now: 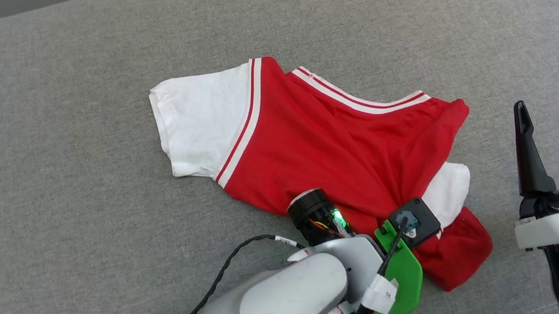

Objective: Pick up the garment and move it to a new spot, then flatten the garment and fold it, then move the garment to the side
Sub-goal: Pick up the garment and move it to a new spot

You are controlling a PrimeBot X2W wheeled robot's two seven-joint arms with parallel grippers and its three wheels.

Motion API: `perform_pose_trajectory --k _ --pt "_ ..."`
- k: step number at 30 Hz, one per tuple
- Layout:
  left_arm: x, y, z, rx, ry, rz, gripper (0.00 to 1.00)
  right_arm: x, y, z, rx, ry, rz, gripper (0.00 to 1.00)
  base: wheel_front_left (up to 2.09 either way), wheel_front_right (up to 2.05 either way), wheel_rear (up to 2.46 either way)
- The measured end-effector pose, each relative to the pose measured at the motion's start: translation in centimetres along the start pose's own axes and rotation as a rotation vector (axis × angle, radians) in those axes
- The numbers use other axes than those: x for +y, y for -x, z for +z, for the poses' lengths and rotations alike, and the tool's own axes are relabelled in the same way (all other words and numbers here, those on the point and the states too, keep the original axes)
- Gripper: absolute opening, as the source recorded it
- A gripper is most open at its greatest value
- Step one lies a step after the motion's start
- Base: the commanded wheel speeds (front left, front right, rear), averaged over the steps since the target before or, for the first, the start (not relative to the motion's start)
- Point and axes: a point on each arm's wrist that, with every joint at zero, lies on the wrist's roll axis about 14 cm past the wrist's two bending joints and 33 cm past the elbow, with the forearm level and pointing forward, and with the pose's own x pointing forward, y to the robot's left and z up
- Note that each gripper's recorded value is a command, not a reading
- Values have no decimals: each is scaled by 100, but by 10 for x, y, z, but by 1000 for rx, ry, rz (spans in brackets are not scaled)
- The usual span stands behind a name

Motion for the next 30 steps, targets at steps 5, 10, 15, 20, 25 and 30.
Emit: perform_pose_trajectory --k 5,10,15,20,25,30 --pt "4 7 18 -124 -14 34 100 5 0 6 -16 -6 16 100 0 0 0" --pt "11 25 65 -357 -56 90 100 11 8 12 -29 -12 33 100 0 0 0" --pt "26 60 107 -568 -72 211 100 17 19 19 -44 -19 52 100 0 0 0" --pt "59 110 122 -711 -71 424 100 26 24 26 -62 -27 83 100 0 0 0" --pt "103 175 103 -776 -22 711 100 40 24 33 -83 -39 123 100 0 0 0" --pt "123 248 82 -874 54 973 100 48 24 36 -92 -42 150 100 0 0 0"
